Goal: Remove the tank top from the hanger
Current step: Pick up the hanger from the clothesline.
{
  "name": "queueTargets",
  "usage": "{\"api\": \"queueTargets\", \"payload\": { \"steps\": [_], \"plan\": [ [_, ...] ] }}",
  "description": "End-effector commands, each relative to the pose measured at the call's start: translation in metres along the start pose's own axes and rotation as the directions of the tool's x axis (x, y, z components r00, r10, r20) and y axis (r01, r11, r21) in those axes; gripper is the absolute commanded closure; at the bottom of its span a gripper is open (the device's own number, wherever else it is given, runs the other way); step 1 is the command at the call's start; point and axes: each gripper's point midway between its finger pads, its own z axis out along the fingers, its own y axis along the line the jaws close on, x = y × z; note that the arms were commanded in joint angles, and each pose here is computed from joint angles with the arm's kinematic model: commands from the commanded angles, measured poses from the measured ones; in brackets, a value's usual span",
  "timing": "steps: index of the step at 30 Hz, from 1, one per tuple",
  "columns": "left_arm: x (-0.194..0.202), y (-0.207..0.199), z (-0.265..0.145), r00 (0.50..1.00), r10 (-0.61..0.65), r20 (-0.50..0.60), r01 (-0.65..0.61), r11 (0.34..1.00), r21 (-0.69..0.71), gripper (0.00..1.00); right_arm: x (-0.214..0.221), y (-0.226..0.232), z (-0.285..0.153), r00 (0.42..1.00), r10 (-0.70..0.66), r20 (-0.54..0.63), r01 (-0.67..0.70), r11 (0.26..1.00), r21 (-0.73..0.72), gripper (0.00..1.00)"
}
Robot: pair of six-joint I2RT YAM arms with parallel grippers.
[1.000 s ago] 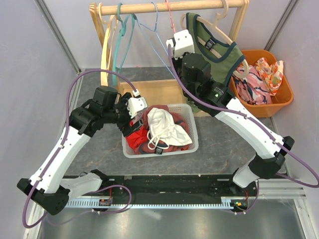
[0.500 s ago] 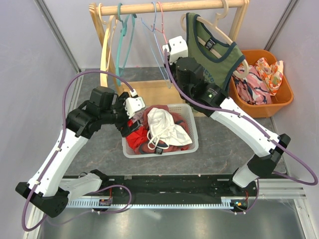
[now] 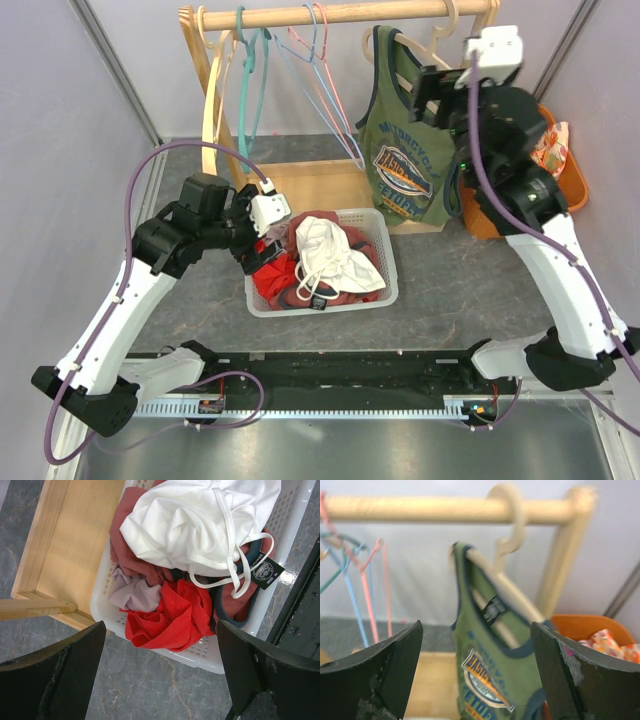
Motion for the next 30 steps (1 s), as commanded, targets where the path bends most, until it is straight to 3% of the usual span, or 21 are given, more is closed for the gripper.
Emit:
{"api": "queueTargets", "payload": {
  "steps": [1, 6, 11, 21, 26, 27, 30],
  "plan": [
    [-0.011, 0.009, -0.007, 0.999, 0.024, 0.028, -0.023, 0.999, -0.034, 0.01, -0.023, -0.041, 0.008, 0.998, -0.006, 0.06, 0.001, 0.996, 0.087, 0.02],
    [-0.01, 0.01, -0.008, 0.999, 0.027, 0.028, -0.026, 0.999, -0.042, 0.01, -0.007, -0.086, 0.036, 1.0, -0.006, 0.03, 0.002, 0.991, 0.132, 0.02],
    [-0.007, 0.01, -0.007, 1.0, 0.023, 0.019, -0.022, 0.999, -0.042, 0.01, 0.02, -0.075, 0.06, 0.991, 0.129, -0.036, -0.132, 0.988, -0.082, 0.02],
    [-0.003, 0.009, -0.005, 1.0, 0.019, 0.01, -0.019, 0.999, -0.041, 0.01, 0.051, -0.078, 0.062, 0.988, 0.125, -0.086, -0.132, 0.988, -0.075, 0.03],
    [-0.007, 0.008, -0.007, 1.0, 0.018, 0.022, -0.017, 0.999, -0.036, 0.01, 0.063, -0.072, 0.059, 0.979, 0.169, -0.114, -0.18, 0.979, -0.091, 0.24],
    [-0.006, 0.008, -0.006, 1.0, 0.017, 0.019, -0.016, 0.999, -0.036, 0.0, 0.062, -0.065, 0.058, 0.974, 0.191, -0.119, -0.205, 0.971, -0.12, 0.36],
    [-0.006, 0.008, -0.005, 1.0, 0.014, 0.018, -0.013, 0.999, -0.035, 0.0, 0.06, -0.057, 0.055, 0.968, 0.217, -0.126, -0.235, 0.96, -0.153, 0.57]
  ]
}}
